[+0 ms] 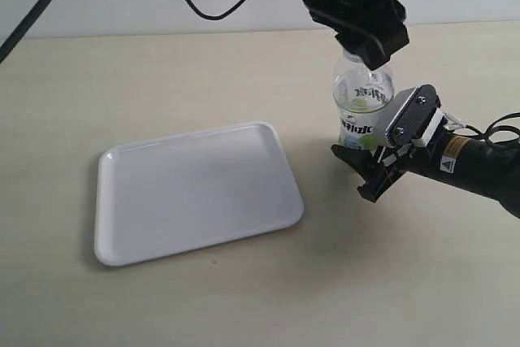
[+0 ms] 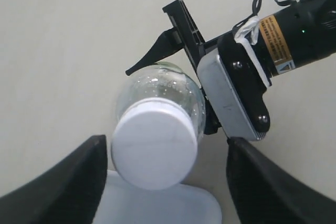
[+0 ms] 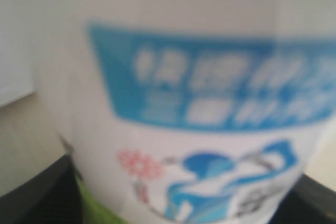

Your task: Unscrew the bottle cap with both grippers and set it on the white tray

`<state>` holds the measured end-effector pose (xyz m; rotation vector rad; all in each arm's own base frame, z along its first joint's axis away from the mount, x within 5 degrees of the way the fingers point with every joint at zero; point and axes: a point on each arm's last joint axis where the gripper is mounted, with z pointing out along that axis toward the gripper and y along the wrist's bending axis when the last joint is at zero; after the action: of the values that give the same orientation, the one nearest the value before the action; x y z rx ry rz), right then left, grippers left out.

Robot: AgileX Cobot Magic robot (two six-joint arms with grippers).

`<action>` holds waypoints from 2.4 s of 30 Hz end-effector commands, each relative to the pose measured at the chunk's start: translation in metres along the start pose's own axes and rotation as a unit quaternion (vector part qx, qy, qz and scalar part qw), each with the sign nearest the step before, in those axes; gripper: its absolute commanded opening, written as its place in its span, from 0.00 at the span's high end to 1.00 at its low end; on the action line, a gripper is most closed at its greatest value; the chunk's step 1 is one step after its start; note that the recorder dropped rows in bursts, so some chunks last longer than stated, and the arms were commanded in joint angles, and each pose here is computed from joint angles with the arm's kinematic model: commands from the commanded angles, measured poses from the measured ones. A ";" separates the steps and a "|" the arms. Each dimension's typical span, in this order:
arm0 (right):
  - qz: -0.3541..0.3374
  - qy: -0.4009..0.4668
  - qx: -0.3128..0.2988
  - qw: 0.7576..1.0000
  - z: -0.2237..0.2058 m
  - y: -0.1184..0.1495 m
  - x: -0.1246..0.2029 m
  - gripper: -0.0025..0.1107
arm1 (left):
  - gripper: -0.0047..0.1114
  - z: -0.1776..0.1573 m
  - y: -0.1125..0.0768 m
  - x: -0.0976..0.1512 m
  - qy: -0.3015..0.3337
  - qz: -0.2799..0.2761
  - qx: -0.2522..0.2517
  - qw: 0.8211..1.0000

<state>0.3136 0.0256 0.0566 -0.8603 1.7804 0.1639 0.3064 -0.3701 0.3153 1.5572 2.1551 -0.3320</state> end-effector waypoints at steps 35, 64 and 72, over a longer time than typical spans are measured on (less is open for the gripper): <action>-0.001 0.022 0.001 1.000 0.000 -0.001 0.003 0.98 | 0.43 -0.002 -0.001 -0.001 -0.001 0.363 -0.002 0.932; 0.007 0.022 0.001 1.000 0.000 -0.001 0.003 0.98 | 0.96 -0.002 -0.001 -0.001 -0.002 0.112 -0.001 0.994; 0.007 0.023 0.002 1.000 0.000 -0.001 0.003 0.98 | 0.96 -0.002 -0.001 -0.001 -0.002 -0.052 0.000 0.999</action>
<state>0.3136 0.0256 0.0565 -0.8558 1.7850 0.1675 0.3076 -0.3706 0.3170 1.5360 2.1450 -0.3315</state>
